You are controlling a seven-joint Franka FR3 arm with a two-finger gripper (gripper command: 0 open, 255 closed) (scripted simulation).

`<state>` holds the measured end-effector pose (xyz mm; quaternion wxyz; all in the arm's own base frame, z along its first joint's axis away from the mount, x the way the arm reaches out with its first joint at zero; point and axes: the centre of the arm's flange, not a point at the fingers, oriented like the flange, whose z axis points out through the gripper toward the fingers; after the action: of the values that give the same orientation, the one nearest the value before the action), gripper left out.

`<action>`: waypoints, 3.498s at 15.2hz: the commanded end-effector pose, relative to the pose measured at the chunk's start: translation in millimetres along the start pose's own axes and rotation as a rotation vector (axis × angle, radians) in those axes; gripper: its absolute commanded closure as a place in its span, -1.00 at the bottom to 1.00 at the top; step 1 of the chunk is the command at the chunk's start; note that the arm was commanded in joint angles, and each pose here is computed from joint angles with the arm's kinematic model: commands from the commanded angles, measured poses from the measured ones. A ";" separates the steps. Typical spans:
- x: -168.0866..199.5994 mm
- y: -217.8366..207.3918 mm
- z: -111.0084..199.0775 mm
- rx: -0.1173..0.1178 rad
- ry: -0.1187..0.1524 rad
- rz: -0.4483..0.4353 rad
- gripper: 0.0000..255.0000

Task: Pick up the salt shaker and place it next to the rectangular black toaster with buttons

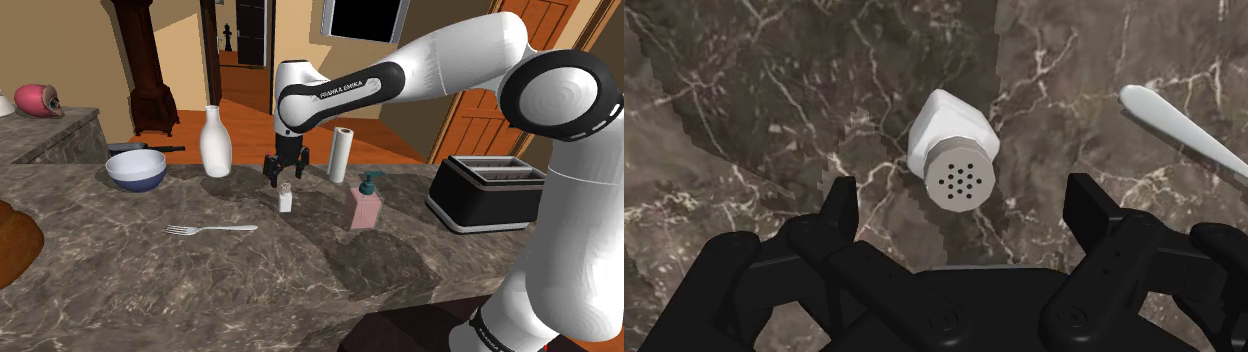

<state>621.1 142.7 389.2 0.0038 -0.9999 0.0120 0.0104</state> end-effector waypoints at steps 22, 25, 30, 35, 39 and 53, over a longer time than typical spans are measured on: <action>-0.6 -0.4 7.8 0.000 0.000 0.000 1.00; -0.9 -0.5 -8.0 0.000 0.000 0.000 1.00; -1.4 -0.8 -34.4 0.000 0.000 0.000 1.00; -1.9 -0.9 -60.8 0.000 0.000 0.000 1.00; -2.4 -1.1 -81.9 0.000 0.000 0.000 1.00; -3.9 -1.6 -155.8 0.000 0.000 0.000 1.00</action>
<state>620.4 144.1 539.1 0.0038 -0.9999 0.0121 0.0099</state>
